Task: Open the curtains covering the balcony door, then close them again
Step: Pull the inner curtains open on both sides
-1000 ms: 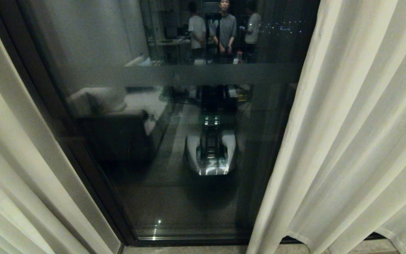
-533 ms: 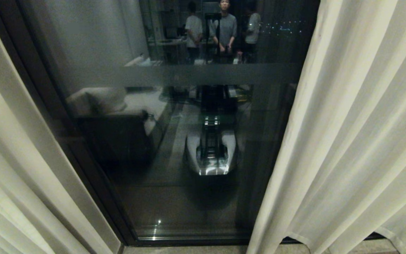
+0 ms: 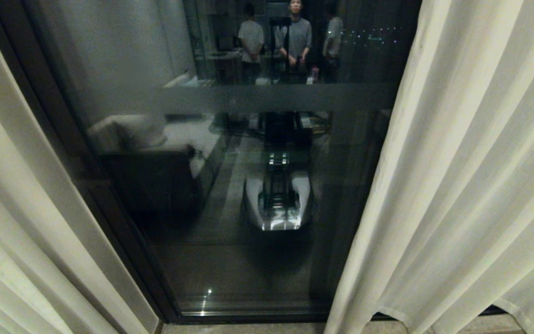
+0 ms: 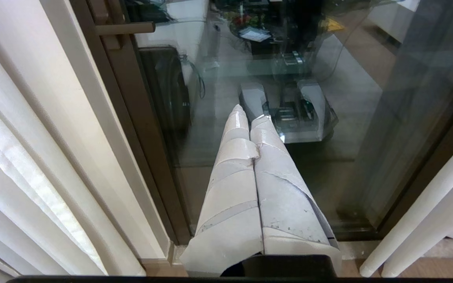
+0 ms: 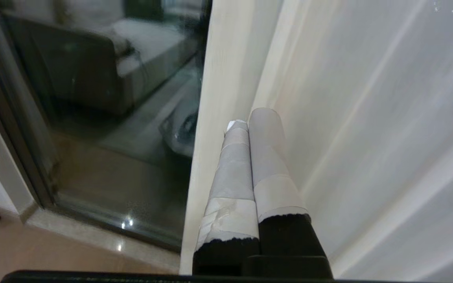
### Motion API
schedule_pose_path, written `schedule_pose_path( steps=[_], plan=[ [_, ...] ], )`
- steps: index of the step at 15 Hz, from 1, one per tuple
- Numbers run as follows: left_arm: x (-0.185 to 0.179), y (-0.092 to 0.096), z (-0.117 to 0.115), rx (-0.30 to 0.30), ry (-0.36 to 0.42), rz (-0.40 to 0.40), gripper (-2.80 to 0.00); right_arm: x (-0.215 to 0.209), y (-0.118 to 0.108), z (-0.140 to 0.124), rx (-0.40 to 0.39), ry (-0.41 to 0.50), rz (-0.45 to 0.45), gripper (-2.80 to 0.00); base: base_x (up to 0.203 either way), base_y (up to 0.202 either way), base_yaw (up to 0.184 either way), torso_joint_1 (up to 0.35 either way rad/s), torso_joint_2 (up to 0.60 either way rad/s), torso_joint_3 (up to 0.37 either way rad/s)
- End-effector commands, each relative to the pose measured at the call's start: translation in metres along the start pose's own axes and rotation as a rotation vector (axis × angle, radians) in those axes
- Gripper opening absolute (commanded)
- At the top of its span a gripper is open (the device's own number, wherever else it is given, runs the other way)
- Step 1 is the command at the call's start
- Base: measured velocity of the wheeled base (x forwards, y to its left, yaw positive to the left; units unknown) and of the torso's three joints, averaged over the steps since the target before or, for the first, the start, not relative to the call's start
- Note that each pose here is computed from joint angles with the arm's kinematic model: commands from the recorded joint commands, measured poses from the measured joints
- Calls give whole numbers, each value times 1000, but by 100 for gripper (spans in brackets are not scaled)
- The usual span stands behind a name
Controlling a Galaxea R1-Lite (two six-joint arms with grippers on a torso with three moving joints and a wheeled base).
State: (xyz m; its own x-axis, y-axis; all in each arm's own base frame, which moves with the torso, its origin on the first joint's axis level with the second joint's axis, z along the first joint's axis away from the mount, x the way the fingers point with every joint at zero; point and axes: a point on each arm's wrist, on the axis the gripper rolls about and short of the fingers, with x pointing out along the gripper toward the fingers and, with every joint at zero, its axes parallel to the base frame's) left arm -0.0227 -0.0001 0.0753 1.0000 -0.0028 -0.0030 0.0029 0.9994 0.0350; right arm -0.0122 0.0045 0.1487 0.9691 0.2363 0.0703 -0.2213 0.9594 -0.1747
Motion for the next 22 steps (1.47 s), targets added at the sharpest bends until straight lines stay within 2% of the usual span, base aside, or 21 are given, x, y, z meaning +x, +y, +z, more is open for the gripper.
schedule_pose_path(
  steps=[1, 5, 8, 9, 14, 18, 20, 22],
  plan=[
    [0, 0, 0, 0, -1, 0, -280, 29, -10, 24, 30, 52, 31, -280, 0, 0, 0, 0, 0, 0],
    [0, 0, 0, 0, -1, 0, -280, 72, -26, 73, 77, 14, 44, -280, 0, 0, 0, 0, 0, 0],
    [0, 0, 0, 0, -1, 0, -280, 109, -36, 100, 97, 0, 45, -280, 0, 0, 0, 0, 0, 0],
    [0, 0, 0, 0, -1, 0, -280, 121, -40, 107, 101, -7, 44, 0, 0, 0, 0, 0, 0, 0],
    [0, 0, 0, 0, -1, 0, -280, 174, -53, 129, 101, -9, 44, 0, 0, 0, 0, 0, 0, 0],
    [0, 0, 0, 0, -1, 0, -280, 212, -60, 132, 88, -11, 39, 0, 0, 0, 0, 0, 0, 0],
    [0, 0, 0, 0, -1, 0, -280, 226, -64, 137, 77, -46, 11, 0, 0, 0, 0, 0, 0, 0],
    [0, 0, 0, 0, -1, 0, -280, 238, -68, 137, 37, -40, -31, 0, 0, 0, 0, 0, 0, 0]
  ],
)
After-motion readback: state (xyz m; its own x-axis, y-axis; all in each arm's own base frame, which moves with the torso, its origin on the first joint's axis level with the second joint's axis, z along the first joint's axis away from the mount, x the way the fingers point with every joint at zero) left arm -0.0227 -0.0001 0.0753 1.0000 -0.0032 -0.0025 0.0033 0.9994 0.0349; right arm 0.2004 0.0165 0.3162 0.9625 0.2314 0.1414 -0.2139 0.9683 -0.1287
